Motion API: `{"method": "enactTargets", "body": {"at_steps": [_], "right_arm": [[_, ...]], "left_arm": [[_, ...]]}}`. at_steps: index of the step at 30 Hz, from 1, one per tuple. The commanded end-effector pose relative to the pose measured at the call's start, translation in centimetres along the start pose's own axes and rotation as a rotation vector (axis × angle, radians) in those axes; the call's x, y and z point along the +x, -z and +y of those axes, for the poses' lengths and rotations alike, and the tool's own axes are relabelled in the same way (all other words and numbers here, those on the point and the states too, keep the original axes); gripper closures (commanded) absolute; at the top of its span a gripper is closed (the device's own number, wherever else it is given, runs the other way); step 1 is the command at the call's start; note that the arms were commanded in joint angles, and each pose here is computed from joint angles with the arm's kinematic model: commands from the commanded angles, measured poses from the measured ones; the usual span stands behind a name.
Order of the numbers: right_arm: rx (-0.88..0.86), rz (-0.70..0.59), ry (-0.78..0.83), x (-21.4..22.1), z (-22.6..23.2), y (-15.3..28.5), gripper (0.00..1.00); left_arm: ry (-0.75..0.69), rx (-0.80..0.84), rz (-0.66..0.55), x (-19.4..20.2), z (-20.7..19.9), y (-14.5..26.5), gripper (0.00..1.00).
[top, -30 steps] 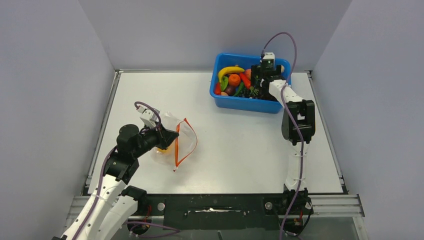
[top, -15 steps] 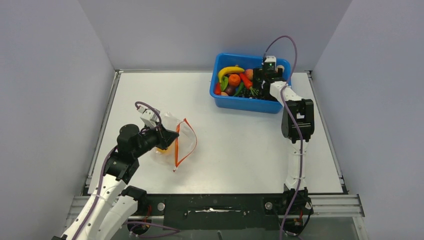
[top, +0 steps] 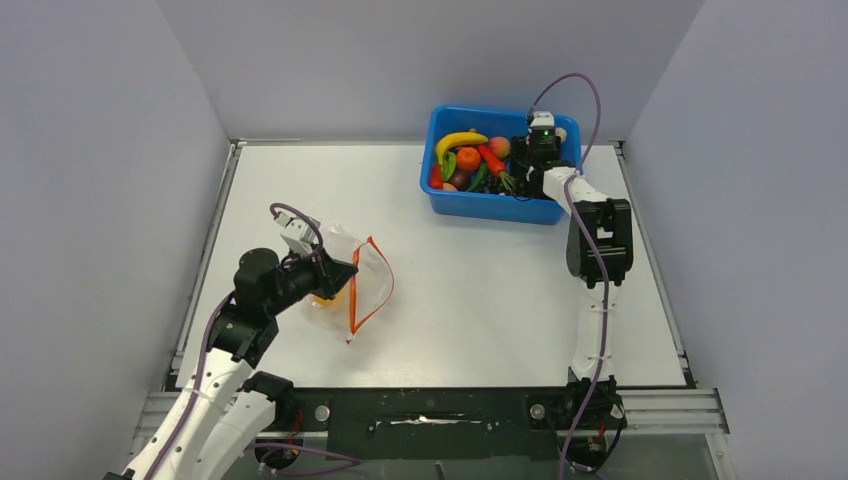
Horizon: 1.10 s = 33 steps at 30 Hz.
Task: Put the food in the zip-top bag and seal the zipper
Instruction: Pick up the fake fruit from the bin.
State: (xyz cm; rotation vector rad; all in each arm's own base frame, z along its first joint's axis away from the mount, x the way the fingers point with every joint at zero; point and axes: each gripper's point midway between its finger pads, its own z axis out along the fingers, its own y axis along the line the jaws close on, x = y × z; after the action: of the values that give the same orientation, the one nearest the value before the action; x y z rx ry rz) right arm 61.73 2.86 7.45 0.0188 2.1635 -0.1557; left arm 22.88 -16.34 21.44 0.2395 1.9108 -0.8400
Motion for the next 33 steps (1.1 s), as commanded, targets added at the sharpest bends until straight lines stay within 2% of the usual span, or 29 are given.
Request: {"method": "enactTargets", "body": {"at_steps": [1, 18, 33], "right_arm": [[-0.032, -0.125, -0.026, -5.1, -0.3, 2.6, 0.45], [-0.108, -0.14, -0.048, -6.6, 0.3, 7.9, 0.53], [-0.231, -0.222, -0.045, -9.2, 3.5, 17.0, 0.54]], "left_arm": [[-0.031, 0.016, -0.039, -1.2, -0.3, 0.1, 1.0], [-0.027, 0.016, -0.037, -1.2, -0.3, 0.0, 1.0], [-0.017, 0.023, -0.024, -0.8, -0.3, -0.2, 1.0]]}}
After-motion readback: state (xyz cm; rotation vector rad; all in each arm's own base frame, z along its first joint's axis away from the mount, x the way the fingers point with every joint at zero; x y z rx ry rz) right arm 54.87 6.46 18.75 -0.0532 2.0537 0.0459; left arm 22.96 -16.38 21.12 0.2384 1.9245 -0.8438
